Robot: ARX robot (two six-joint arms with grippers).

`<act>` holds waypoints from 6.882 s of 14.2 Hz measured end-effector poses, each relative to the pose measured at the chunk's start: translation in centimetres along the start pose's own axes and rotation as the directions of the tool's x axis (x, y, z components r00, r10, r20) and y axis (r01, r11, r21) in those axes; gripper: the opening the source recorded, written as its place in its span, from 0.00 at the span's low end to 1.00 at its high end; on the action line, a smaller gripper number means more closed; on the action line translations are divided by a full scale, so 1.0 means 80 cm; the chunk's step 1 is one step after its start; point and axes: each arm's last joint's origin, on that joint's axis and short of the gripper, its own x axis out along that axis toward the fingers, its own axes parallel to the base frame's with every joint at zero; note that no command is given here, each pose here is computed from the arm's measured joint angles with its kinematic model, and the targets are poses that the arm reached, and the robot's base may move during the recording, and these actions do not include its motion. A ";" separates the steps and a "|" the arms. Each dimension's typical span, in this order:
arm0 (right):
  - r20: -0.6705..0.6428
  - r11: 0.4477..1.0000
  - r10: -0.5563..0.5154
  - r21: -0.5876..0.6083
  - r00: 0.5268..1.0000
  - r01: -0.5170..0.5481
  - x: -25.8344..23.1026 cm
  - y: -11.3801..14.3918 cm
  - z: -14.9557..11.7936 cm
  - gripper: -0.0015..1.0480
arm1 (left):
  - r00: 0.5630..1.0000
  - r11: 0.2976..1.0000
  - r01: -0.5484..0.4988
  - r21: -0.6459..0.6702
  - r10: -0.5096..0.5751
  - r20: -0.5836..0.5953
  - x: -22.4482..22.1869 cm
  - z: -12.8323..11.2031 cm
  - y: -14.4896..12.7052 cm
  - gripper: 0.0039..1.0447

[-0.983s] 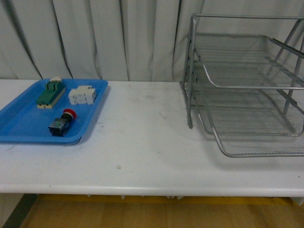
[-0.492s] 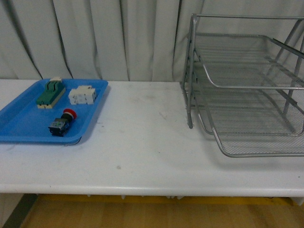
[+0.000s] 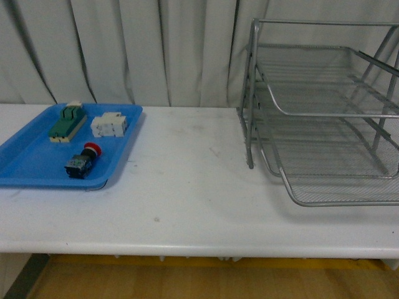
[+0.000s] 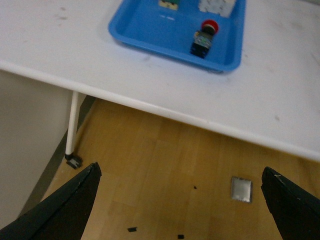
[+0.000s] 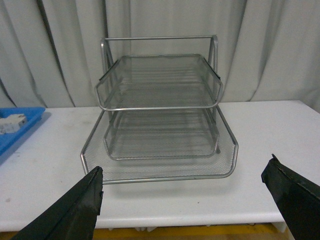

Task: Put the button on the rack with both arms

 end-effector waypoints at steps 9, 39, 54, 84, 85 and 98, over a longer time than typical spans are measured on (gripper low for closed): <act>-0.001 1.000 -0.002 0.000 1.000 0.002 0.000 0.000 0.000 0.94 | 0.975 0.971 0.140 0.191 -0.102 -0.196 0.215 0.180 -0.122 0.94; -0.001 1.000 -0.002 0.000 1.000 0.002 0.000 0.000 0.000 0.94 | 0.872 0.979 -0.011 0.205 0.110 -0.477 0.488 0.117 -0.095 0.38; -0.001 1.000 -0.002 0.000 1.000 0.002 0.000 0.000 0.000 0.94 | 0.996 0.996 0.090 -0.027 -0.090 -0.020 0.055 0.188 -0.071 0.35; -0.001 1.000 -0.005 0.000 1.000 0.005 0.000 0.000 0.000 0.94 | 0.855 0.792 0.491 0.362 -0.357 -0.377 0.166 0.115 -0.365 0.35; -0.001 1.000 -0.005 0.000 1.000 0.005 0.000 0.000 0.000 0.94 | 0.853 0.785 0.489 0.379 -0.341 -0.396 0.179 0.110 -0.373 0.35; -0.001 1.000 -0.005 0.000 1.000 0.005 0.000 0.000 0.000 0.94 | 0.849 0.865 0.369 0.340 -0.165 -0.501 0.293 0.110 -0.406 0.54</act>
